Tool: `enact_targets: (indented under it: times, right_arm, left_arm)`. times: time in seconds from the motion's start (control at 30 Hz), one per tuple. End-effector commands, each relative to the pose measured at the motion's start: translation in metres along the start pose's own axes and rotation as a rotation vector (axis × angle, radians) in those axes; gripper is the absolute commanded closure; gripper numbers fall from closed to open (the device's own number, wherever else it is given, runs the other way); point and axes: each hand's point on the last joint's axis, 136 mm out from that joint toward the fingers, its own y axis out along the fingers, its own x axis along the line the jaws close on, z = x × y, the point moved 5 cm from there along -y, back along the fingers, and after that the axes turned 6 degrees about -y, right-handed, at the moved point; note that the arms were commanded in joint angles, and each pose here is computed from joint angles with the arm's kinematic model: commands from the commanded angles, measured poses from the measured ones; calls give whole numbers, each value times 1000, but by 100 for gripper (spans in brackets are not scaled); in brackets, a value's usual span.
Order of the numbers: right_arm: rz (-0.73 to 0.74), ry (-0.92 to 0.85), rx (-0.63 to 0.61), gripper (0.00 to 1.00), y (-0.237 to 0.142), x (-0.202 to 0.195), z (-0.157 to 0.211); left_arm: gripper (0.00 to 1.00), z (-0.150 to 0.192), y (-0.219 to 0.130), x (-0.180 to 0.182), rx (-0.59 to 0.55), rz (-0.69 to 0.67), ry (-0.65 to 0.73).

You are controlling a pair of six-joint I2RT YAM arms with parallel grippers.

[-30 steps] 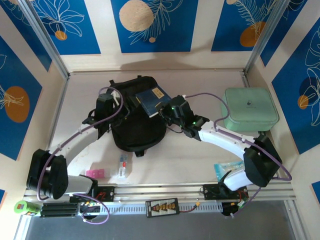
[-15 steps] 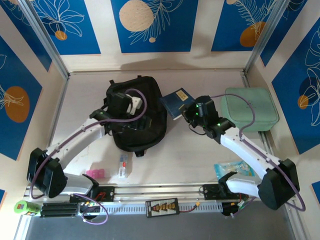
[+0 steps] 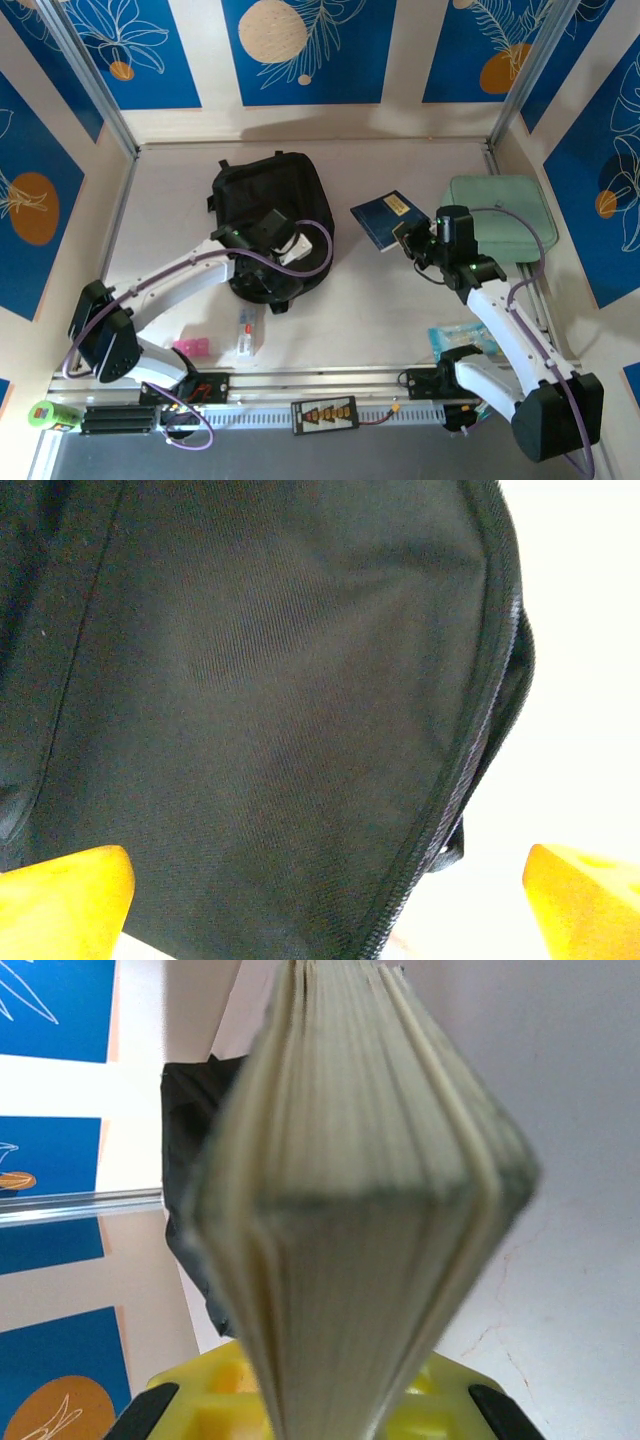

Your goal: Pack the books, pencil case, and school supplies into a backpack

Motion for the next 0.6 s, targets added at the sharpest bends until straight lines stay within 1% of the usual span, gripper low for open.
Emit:
enact_targets:
  times: [0.0, 0.1, 0.23, 0.3, 0.33, 0.37, 0.47, 0.57]
  right_arm:
    - [-79, -34, 18, 100, -6, 7, 2]
    - [-88, -16, 17, 100, -6, 4, 1]
    - [-93, -10, 6, 100, -7, 4, -1]
    - [-101, -3, 2, 100, -7, 5, -3]
    - [-107, 3, 6, 100, -6, 5, -5]
    - [-115, 9, 10, 100, -5, 6, -6]
    - [-121, 19, 24, 100, -3, 8, -8]
    - [-120, 21, 18, 100, -3, 9, -9]
  left_arm:
    - [1, 16, 9, 2, 120, -69, 120]
    - [3, 16, 15, 8, 167, -121, 137]
    - [4, 11, 19, 13, 194, -166, 167]
    - [6, 9, 20, 18, 198, -209, 182]
    - [10, 5, 20, 21, 192, -231, 186]
    - [17, 2, 19, 23, 180, -251, 185]
    - [30, -10, 10, 26, 126, -265, 167]
    - [37, -19, -7, 25, 40, -244, 153]
